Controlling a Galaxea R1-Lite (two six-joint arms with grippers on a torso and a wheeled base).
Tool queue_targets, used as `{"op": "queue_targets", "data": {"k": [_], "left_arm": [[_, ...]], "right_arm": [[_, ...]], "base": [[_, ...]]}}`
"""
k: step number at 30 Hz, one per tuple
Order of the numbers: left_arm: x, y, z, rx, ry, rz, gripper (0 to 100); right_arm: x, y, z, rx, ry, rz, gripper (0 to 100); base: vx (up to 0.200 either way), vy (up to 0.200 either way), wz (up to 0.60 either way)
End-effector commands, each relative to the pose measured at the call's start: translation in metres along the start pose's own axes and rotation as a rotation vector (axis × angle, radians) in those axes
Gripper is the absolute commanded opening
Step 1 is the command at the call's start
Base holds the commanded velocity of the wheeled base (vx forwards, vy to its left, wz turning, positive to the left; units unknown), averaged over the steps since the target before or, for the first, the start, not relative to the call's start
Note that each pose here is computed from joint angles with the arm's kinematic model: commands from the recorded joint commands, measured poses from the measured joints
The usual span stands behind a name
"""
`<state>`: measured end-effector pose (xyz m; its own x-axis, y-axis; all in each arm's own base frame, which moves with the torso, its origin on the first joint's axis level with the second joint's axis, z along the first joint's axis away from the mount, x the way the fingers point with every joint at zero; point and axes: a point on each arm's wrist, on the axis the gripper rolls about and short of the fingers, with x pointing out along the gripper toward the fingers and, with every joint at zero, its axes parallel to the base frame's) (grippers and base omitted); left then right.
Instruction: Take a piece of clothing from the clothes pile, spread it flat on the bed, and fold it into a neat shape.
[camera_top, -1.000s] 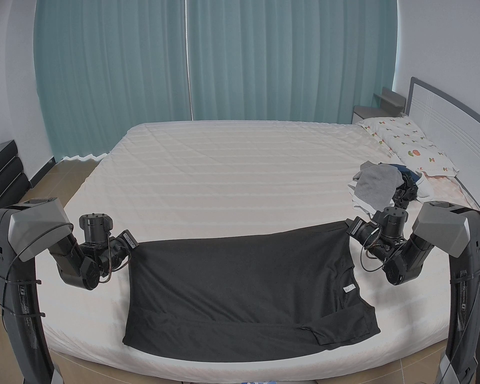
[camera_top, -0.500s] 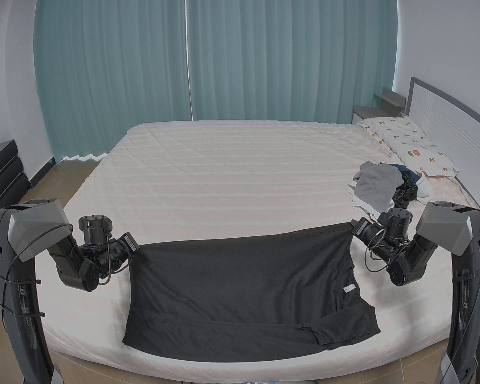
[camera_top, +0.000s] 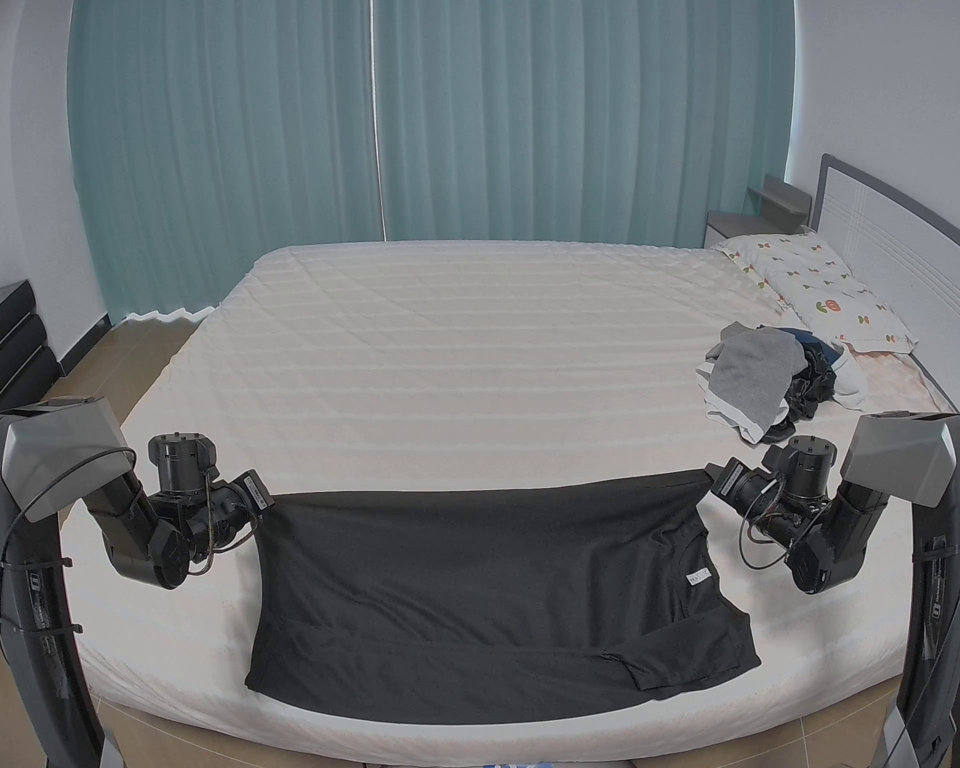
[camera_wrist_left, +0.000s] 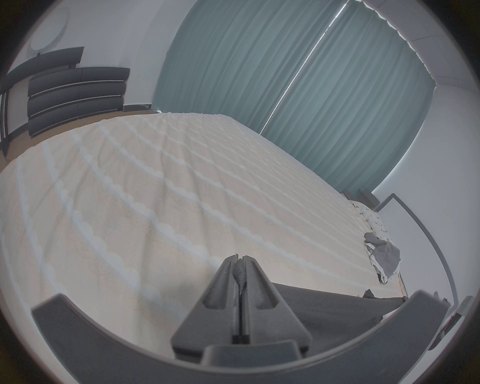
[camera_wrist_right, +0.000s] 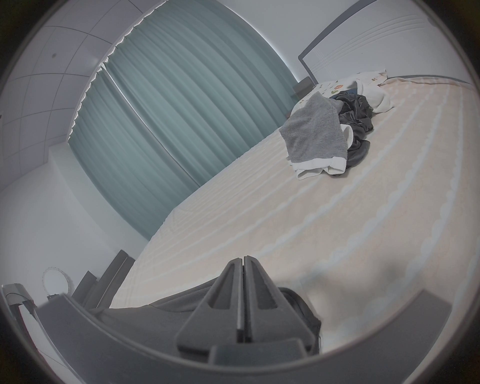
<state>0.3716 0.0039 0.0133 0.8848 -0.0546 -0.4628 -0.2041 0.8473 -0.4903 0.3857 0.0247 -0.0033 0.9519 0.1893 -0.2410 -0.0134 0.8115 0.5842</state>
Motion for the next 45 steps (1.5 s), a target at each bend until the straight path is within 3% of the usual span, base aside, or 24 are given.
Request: {"op": "queue_targets", "data": {"k": [1, 11, 17, 26, 35, 45], "left_arm": [[-0.009, 0.003, -0.005, 0.018, 0.006, 0.003, 0], [-0.027, 0.018, -0.032, 0.138, 0.044, 0.004, 0], [-0.044, 0.037, -0.067, 0.239, 0.130, 0.034, 0], [-0.050, 0.059, -0.107, 0.247, 0.198, 0.056, 0], [-0.063, 0.057, -0.111, 0.218, 0.262, 0.006, 0], [-0.062, 0.057, -0.106, 0.211, 0.239, 0.007, 0]], "right_arm": [[-0.015, 0.001, 0.001, -0.003, 0.018, 0.002, 0], [-0.053, -0.006, -0.021, -0.050, 0.126, 0.015, 0], [-0.078, -0.012, -0.043, -0.072, 0.235, -0.025, 0], [-0.096, -0.031, -0.074, -0.091, 0.390, -0.085, 0], [-0.107, -0.025, -0.071, -0.090, 0.400, -0.084, 0], [-0.121, -0.026, -0.067, -0.075, 0.415, -0.106, 0]], "base": [[0.000, 0.000, 0.00], [0.000, 0.000, 0.00], [0.000, 0.000, 0.00], [0.000, 0.000, 0.00], [0.000, 0.000, 0.00], [0.000, 0.000, 0.00]]}}
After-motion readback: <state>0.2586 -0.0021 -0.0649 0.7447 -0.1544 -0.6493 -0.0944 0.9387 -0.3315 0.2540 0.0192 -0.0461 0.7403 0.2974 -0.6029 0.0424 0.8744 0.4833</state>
